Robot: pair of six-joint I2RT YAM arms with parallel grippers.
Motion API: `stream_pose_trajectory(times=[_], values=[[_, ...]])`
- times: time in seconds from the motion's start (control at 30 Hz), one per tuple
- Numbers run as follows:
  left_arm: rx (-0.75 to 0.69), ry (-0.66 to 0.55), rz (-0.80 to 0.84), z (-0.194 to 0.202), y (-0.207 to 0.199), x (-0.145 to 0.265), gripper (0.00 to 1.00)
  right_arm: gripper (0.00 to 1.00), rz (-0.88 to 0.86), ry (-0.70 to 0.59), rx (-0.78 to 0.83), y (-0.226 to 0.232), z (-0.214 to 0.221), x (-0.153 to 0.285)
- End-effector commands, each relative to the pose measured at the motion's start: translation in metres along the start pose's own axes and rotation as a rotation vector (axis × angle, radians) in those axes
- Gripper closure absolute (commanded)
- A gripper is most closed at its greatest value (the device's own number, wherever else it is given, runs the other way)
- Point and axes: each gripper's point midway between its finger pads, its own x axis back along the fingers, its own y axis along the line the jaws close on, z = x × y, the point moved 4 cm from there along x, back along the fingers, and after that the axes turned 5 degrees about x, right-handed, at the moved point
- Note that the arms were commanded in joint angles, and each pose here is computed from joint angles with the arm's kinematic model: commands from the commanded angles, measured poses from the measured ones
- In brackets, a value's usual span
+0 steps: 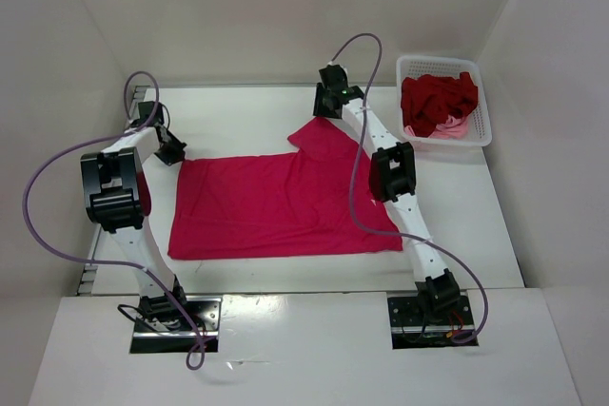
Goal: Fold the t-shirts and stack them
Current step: Grap the side of the flattened tshirt furthest away from the robot with both arms, then fold the other side of the tshirt into a rectangle
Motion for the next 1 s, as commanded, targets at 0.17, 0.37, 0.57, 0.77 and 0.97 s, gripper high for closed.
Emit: stream_pose_trajectory(times=[0.17, 0.37, 0.57, 0.77, 0.97], values=[[-0.037, -0.062, 0.076, -0.03, -0.033, 0.008, 1.0, 0.9, -0.041, -0.025, -0.037, 0.004, -0.018, 0.011], [-0.037, -0.063, 0.08, -0.034, -0.038, 0.005, 1.0, 1.0, -0.081, -0.089, -0.106, -0.021, -0.07, 0.058], [-0.029, -0.042, 0.091, -0.018, -0.026, 0.014, 1.0, 1.0, -0.118, -0.057, -0.122, -0.034, -0.075, 0.119], [-0.032, -0.084, 0.121, -0.024, -0.025, 0.043, 1.0, 1.0, -0.077, -0.002, -0.134, -0.053, -0.019, 0.186], [-0.041, -0.102, 0.123, -0.018, -0.016, 0.072, 1.0, 1.0, -0.07, 0.05, -0.156, -0.071, 0.053, 0.251]])
